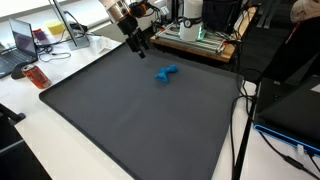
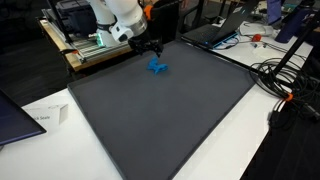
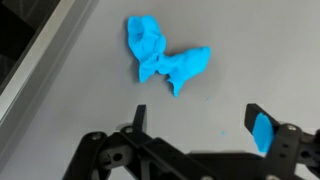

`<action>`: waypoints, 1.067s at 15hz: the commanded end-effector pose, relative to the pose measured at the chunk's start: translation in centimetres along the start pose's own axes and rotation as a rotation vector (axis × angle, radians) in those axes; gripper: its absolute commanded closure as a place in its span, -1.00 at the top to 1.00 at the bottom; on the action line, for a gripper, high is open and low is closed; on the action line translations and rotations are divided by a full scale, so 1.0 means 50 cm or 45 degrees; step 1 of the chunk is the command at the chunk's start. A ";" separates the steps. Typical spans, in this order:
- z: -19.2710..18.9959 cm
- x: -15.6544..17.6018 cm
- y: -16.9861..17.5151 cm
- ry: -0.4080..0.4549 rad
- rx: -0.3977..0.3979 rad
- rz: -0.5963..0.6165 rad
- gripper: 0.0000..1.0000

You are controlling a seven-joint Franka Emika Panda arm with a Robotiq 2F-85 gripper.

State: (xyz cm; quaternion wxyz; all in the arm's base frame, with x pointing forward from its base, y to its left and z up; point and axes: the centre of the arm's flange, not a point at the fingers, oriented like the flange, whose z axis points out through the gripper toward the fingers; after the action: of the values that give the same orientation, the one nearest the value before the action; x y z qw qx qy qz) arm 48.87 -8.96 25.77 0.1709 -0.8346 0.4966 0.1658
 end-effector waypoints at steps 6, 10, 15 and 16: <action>0.036 0.043 0.102 -0.289 -0.021 -0.322 1.00; 0.087 0.046 0.126 -0.235 0.002 -0.530 1.00; 0.131 0.037 0.178 -0.146 0.057 -0.729 1.00; 0.139 0.032 0.190 -0.112 0.069 -0.771 1.00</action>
State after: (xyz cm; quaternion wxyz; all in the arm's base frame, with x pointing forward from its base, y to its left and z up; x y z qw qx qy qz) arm 42.86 -11.91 18.47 0.2438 -0.9198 0.2519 0.1764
